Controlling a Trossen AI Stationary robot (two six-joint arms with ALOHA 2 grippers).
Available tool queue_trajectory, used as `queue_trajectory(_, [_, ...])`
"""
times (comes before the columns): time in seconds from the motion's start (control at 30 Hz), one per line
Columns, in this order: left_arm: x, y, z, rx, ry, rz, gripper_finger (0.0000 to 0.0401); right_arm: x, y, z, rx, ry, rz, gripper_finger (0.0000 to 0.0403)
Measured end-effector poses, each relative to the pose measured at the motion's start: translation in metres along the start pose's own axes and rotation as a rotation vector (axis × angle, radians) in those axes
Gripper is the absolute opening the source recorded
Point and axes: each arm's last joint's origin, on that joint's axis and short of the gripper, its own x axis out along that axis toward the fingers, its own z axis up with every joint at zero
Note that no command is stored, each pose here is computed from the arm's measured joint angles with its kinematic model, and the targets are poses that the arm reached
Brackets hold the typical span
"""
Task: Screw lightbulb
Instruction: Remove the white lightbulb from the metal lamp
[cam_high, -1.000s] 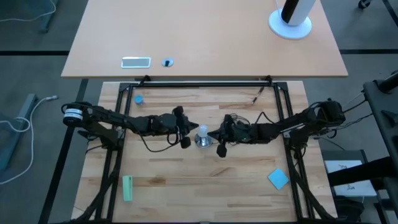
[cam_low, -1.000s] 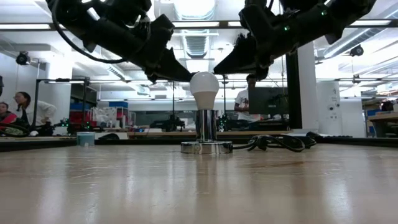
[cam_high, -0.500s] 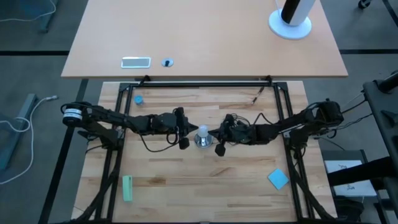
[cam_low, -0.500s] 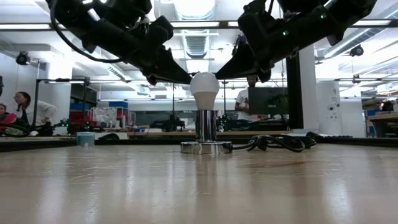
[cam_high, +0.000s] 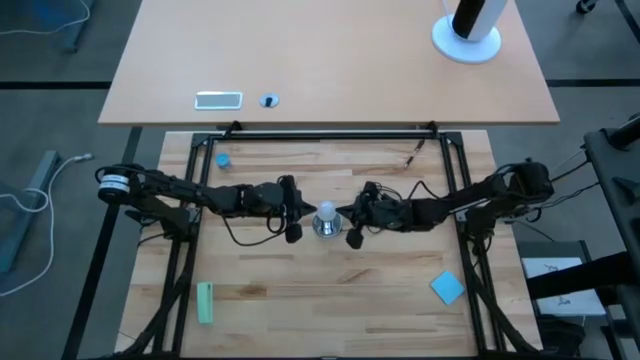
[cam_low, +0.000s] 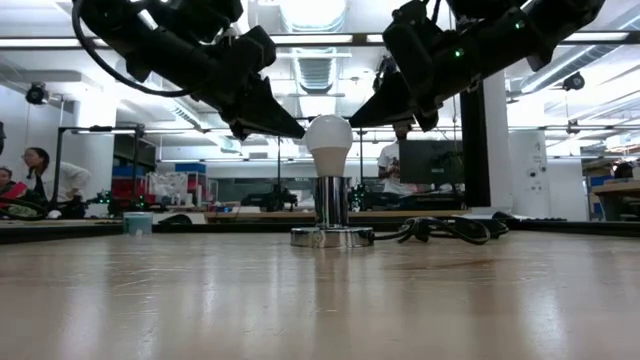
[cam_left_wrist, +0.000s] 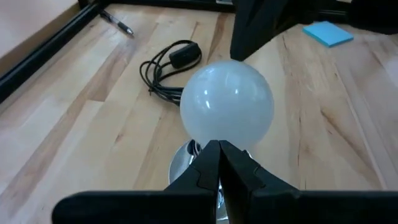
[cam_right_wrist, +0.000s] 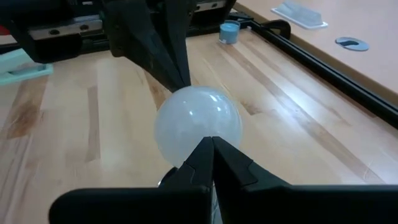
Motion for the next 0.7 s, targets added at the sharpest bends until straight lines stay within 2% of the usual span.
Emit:
queue_trajectory(0.2, [-0.001, 0.001, 0.001, -0.001, -0.014, 0.043, 0.0, -0.008, -0.001, 0.006, 0.009, -0.009, 0.007, 0.0])
queue_trajectory(0.37, [-0.001, 0.003, 0.003, 0.028, -0.03, 0.096, 0.0, -0.008, 0.003, 0.008, -0.006, -0.026, 0.099, 0.0])
queue_trajectory(0.5, [0.0, 0.004, 0.006, 0.058, -0.073, 0.159, 0.0, -0.003, 0.006, 0.005, -0.021, -0.032, 0.109, 0.0])
queue_trajectory(0.7, [0.004, 0.004, 0.008, 0.067, -0.108, 0.156, 0.0, 0.003, 0.008, -0.001, -0.028, -0.024, 0.103, 0.0])
